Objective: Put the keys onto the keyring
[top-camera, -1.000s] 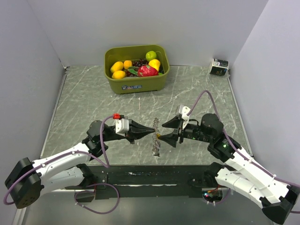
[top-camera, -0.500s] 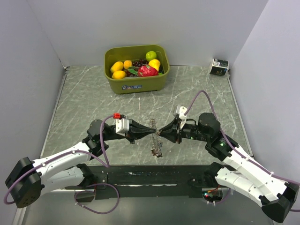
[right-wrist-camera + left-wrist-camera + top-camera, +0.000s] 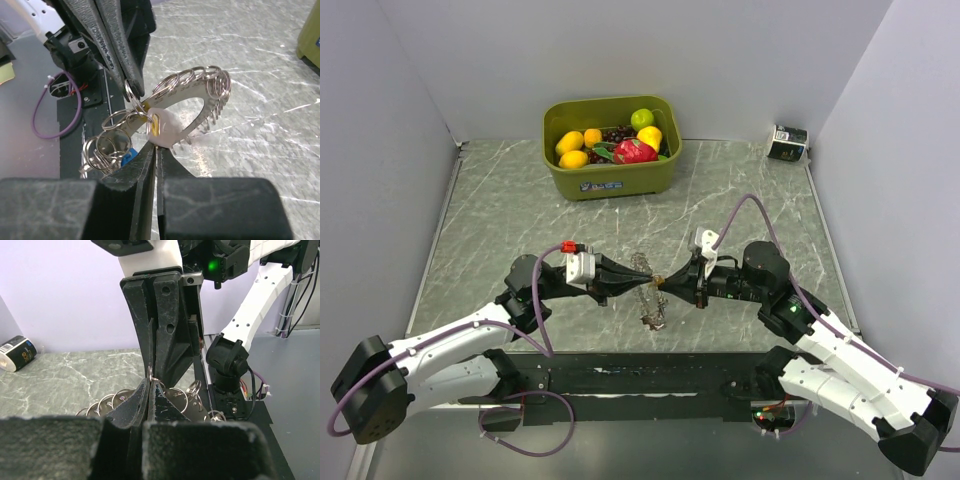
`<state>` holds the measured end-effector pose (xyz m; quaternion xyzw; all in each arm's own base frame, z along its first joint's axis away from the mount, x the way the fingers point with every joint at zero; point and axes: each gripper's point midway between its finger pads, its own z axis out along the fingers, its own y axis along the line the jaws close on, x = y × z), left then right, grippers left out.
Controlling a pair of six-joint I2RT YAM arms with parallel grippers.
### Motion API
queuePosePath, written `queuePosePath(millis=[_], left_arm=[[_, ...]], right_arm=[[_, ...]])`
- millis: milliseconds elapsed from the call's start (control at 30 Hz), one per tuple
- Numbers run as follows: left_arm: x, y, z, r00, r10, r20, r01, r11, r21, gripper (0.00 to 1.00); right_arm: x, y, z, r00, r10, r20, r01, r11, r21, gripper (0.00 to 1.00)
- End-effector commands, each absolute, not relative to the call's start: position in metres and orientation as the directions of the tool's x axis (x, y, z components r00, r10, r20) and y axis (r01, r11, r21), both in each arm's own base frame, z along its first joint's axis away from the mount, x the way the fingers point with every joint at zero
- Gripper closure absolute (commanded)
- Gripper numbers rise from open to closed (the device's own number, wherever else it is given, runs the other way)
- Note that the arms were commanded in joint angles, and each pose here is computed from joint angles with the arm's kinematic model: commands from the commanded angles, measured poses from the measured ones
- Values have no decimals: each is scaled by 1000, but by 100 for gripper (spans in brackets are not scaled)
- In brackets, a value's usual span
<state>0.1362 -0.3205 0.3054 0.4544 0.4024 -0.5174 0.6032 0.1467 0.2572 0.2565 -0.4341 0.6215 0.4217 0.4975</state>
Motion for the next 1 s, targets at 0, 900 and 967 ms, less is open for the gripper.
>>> queuePosePath(millis=[0,900,967], left_arm=[[126,-314,351,239,-359,-902,971,56,235,99],[122,-312,340,245,-271,-931,968,25,248,99],[122,-312,340,244,-271,-931,969,22,247,99]], right_arm=[[144,258,259,-90,-110,-990,-969,239,62,95],[130,244,295,25,-1,-1000,-968,249,-25,37],[130,245,296,24,0,-1000,-969,244,-23,39]])
